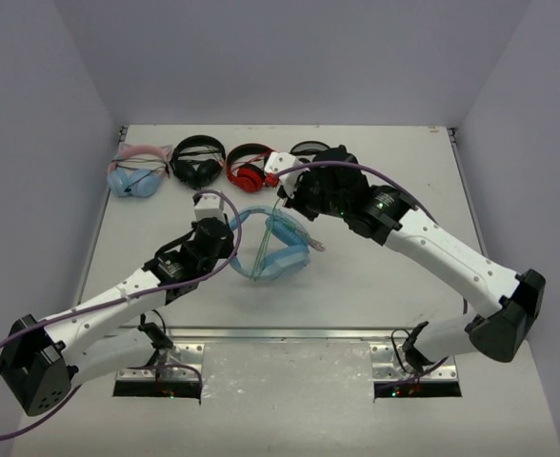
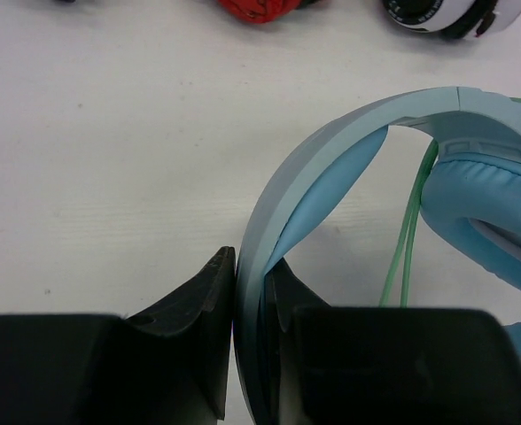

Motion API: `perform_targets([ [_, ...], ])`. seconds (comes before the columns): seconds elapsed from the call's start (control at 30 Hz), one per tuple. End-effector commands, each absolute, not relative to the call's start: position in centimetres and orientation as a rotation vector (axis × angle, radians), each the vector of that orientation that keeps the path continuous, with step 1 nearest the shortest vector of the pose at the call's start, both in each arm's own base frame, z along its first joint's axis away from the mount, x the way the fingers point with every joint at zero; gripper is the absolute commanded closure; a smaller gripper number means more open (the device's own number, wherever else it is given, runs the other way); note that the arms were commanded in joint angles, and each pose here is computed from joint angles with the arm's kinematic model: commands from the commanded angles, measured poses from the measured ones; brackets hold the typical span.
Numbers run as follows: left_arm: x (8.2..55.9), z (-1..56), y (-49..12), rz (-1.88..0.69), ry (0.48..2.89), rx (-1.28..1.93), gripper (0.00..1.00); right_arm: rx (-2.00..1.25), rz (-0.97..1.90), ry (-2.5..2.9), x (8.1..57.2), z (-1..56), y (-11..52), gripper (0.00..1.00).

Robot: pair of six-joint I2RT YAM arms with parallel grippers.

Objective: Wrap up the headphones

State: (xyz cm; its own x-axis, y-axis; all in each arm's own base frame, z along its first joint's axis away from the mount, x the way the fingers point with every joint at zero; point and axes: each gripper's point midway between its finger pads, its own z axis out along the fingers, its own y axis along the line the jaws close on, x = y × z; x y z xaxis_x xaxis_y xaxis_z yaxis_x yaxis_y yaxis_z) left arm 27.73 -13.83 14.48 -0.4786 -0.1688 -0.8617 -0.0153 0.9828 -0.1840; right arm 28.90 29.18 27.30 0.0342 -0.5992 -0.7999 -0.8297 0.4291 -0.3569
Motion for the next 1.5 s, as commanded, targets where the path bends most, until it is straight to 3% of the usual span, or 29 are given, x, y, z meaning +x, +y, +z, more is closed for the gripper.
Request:
perform_targets([
  [0.0, 28.7, 18.3, -17.8, -0.379, 1.954, -0.063, 1.0, -1.228, 0.191, 1.646, 32.3, 28.8, 28.7, 0.99],
  [0.47, 25.8, 23.2, -21.2, -0.504, 1.911, 0.14, 1.0, -1.187, 0.244, 1.83, 38.0, 25.5, 27.5, 0.99],
  [0.8, 26.9, 26.1, -18.7, -0.381, 1.872, 0.024, 1.0, -0.976, 0.373, 1.856, 37.6, 25.5, 23.9, 0.97],
  [1.03, 28.5, 29.0, -22.0, -0.493, 1.805, 0.042, 1.0, -0.887, 0.478, 1.877, 35.9, 24.3, 23.2, 0.87],
  [1.17, 29.3, 30.9, -23.4, -0.552, 1.767, 0.052, 1.0, -0.828, 0.49, 1.935, 35.0, 23.3, 22.1, 0.67],
  [1.4, 32.6, 30.8, -24.0, -0.651, 1.759, 0.1, 1.0, -0.542, 0.481, 2.037, 32.4, 22.2, 18.6, 0.57],
  [1.47, 33.6, 31.4, -24.6, -0.696, 1.735, 0.124, 1.0, -0.447, 0.447, 2.092, 31.8, 21.4, 17.4, 0.47],
])
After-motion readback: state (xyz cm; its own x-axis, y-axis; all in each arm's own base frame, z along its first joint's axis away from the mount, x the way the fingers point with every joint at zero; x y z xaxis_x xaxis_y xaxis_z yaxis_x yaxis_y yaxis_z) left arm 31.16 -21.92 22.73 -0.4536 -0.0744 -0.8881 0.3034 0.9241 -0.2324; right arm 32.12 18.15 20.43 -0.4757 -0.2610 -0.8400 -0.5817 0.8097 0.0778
